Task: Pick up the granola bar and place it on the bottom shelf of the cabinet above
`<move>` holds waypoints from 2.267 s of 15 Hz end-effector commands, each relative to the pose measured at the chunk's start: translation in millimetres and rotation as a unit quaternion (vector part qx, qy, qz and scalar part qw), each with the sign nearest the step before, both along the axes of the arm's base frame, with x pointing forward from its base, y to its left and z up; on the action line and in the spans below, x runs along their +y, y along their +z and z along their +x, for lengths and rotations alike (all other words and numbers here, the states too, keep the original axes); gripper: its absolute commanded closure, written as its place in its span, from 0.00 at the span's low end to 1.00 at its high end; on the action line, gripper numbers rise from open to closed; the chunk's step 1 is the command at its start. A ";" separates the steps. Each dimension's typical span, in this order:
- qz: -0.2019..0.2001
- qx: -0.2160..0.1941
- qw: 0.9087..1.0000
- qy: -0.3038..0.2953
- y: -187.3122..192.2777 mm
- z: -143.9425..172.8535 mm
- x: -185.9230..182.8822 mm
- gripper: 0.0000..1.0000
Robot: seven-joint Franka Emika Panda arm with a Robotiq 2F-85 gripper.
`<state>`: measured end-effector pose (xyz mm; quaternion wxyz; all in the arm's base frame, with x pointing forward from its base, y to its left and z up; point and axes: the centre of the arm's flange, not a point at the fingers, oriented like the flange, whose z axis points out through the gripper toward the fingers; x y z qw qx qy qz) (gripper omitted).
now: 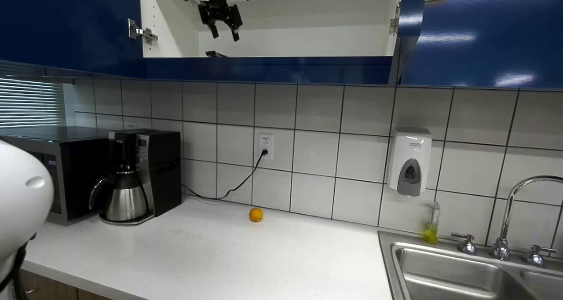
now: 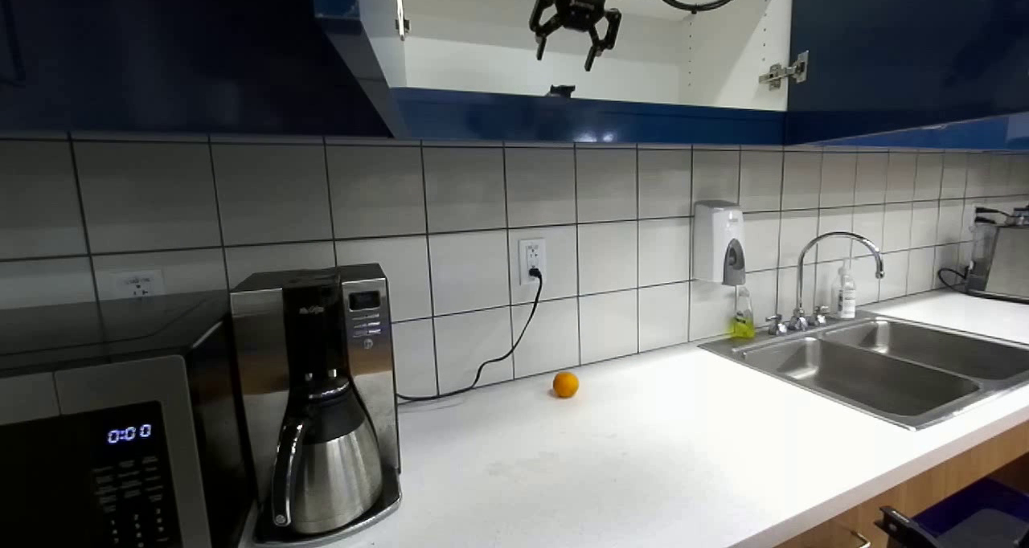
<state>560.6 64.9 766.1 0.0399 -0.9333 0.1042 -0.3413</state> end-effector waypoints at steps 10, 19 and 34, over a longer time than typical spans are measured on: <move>0.009 0.015 0.999 0.048 -21.2 -129.9 -28.4 0.00; -0.018 0.118 0.990 0.081 -100.8 -207.3 -52.9 0.00; -0.031 0.261 0.959 0.109 -239.5 -214.4 -38.5 0.00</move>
